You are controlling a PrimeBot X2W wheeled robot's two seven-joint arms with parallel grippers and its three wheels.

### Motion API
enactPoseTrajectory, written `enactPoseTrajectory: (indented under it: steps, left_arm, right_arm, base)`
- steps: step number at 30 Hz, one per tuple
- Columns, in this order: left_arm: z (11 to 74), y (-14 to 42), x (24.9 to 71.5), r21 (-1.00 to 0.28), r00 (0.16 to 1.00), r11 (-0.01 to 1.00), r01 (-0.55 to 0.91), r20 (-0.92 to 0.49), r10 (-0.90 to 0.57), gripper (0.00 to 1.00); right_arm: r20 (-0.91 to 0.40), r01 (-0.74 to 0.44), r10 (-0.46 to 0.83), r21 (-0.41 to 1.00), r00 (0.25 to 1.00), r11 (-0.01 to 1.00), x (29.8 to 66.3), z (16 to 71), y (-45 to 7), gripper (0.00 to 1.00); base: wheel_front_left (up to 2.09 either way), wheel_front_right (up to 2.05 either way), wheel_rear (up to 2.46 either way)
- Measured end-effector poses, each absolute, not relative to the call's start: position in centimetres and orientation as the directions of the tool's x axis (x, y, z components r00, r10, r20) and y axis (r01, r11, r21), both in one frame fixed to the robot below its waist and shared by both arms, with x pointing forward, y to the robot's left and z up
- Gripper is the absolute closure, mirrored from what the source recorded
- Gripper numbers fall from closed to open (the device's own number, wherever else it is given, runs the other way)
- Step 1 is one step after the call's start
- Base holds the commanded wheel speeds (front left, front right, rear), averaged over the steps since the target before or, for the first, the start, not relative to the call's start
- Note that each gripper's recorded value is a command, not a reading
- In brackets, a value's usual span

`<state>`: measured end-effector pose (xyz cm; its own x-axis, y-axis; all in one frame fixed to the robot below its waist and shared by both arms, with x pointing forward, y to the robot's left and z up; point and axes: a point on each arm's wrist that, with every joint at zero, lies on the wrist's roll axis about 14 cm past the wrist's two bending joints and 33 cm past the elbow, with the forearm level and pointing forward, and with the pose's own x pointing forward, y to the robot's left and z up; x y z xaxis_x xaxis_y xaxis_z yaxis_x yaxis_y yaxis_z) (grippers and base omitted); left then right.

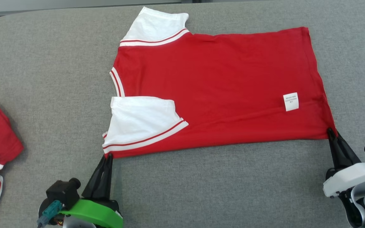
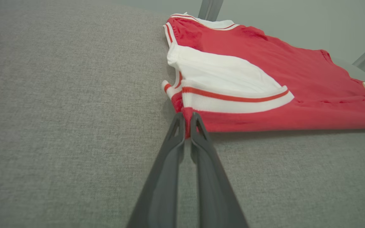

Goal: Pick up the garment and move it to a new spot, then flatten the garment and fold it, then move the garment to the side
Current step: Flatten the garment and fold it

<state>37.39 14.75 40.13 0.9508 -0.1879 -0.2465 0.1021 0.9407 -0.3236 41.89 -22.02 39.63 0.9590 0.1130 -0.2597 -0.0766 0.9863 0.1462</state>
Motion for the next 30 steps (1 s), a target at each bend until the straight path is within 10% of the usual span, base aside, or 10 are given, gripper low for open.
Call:
enactPoseTrajectory:
  steps: [24,26,27,29,30]
  left_arm:
    - [38.5,13.0,31.6,-0.36,0.889,0.928,0.092,-0.389,-0.239,1.0]
    - [38.5,13.0,31.6,-0.361,0.89,0.929,0.087,-0.39,-0.235,1.0]
    - [38.5,13.0,31.6,-0.361,0.89,0.929,0.085,-0.391,-0.234,1.0]
    - [38.3,13.0,31.5,-0.36,0.89,0.93,0.077,-0.397,-0.227,0.64]
    - [38.2,12.9,31.4,-0.36,0.888,0.93,0.074,-0.4,-0.225,0.02]
  right_arm:
    - [-0.304,-0.015,0.061,0.152,0.951,0.988,35.6,39.2,-23.7,1.0]
    - [-0.303,-0.011,0.057,0.153,0.951,0.988,35.6,39.2,-23.7,0.58]
    - [-0.303,-0.005,0.052,0.154,0.952,0.988,35.6,39.2,-23.8,0.0]
    - [-0.302,0.001,0.046,0.153,0.952,0.988,35.5,39.2,-23.9,0.0]
    - [-0.301,0.007,0.04,0.152,0.953,0.988,35.4,39.2,-24.0,0.0]
  base:
    - [0.0,0.0,0.0]
    - [0.0,0.0,0.0]
    - [0.0,0.0,0.0]
    - [0.0,0.0,0.0]
    - [0.0,0.0,0.0]
